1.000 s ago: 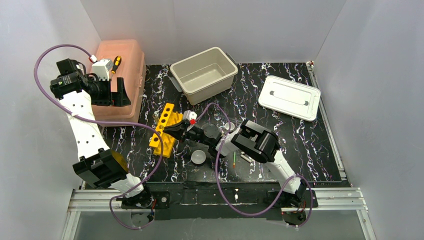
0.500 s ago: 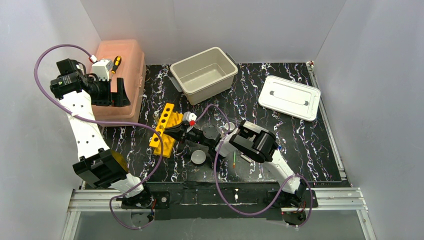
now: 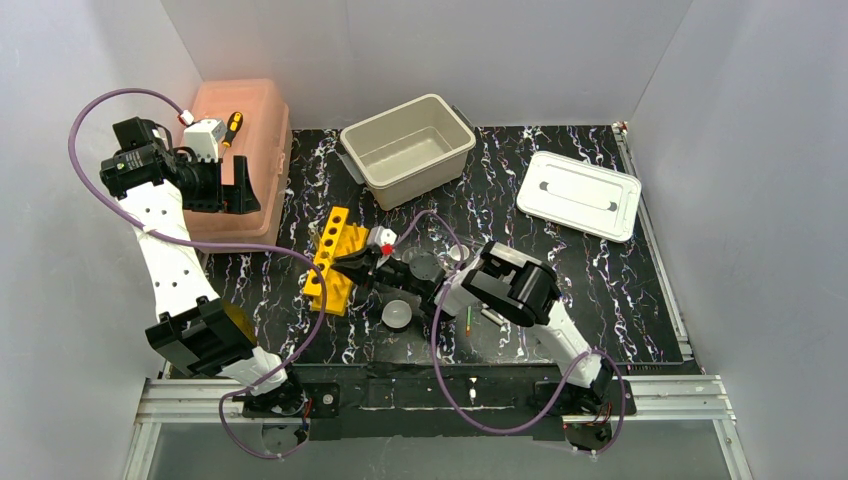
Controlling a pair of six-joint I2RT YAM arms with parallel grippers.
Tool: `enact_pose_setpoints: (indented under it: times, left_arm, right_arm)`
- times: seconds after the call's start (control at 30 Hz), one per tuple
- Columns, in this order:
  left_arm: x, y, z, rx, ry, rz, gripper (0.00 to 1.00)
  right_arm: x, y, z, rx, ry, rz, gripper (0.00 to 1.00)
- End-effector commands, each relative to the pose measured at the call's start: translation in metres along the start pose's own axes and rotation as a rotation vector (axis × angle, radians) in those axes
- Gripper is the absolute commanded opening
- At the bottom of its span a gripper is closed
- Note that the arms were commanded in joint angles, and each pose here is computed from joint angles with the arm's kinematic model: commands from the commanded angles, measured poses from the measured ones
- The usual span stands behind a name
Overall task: Organize the chemistry lab equipment
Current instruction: Insert the test tube into the slot of the test tube rack.
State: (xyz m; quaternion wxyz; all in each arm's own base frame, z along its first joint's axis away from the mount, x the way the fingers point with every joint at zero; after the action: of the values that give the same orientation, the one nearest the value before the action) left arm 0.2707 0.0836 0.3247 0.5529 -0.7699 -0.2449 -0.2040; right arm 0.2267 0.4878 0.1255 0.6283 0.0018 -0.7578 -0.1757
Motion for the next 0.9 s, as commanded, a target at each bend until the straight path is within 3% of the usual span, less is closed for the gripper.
enact_pose_setpoints:
  times: [0.0,0.27,0.37,0.47,0.6,0.73,0.8,0.87]
  left_arm:
    - [-0.001,-0.01,-0.007,0.0,0.022,-0.02,0.99]
    - [-0.001,-0.014,-0.01,-0.004,0.021,-0.034,0.99]
    - [-0.002,-0.016,-0.012,-0.001,0.027,-0.038,0.99]
    - [-0.002,-0.018,-0.012,0.005,0.031,-0.043,0.99]
    - [-0.001,-0.018,-0.014,-0.009,0.028,-0.05,0.99]
    - [0.001,-0.017,-0.016,-0.027,0.015,-0.056,0.99]
    - [0.001,-0.016,-0.017,-0.04,0.013,-0.062,0.99]
    - [0.003,-0.016,-0.018,-0.045,0.01,-0.069,0.99]
  right_arm:
    - [0.04,0.003,-0.004,-0.018,-0.07,-0.072,0.24]
    - [0.051,-0.002,-0.002,-0.02,-0.105,0.007,0.57]
    - [0.062,-0.003,-0.003,-0.029,-0.112,0.013,0.58]
    - [0.079,-0.004,-0.009,-0.053,-0.112,0.059,0.51]
    - [0.099,-0.009,-0.017,-0.074,-0.011,0.242,0.46]
    - [0.103,-0.035,-0.026,-0.092,0.054,0.522,0.61]
    - [0.105,-0.055,-0.03,-0.074,0.114,0.588,0.61]
    - [0.105,-0.083,-0.041,-0.191,0.186,0.652,0.72]
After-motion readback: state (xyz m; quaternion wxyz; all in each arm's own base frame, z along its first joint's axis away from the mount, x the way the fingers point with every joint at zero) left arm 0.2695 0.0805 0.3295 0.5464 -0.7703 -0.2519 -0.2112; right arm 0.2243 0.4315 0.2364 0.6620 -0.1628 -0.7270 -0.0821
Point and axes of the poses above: each gripper's point midway between its finger pads, its own y axis out along the fingers, its own z axis along the line the jaws close on, x = y × z, the point moved 5 cm from there along -y, back along the fingers, and after that the axes turned 13 degrees about -y, right-handed, at the moved point
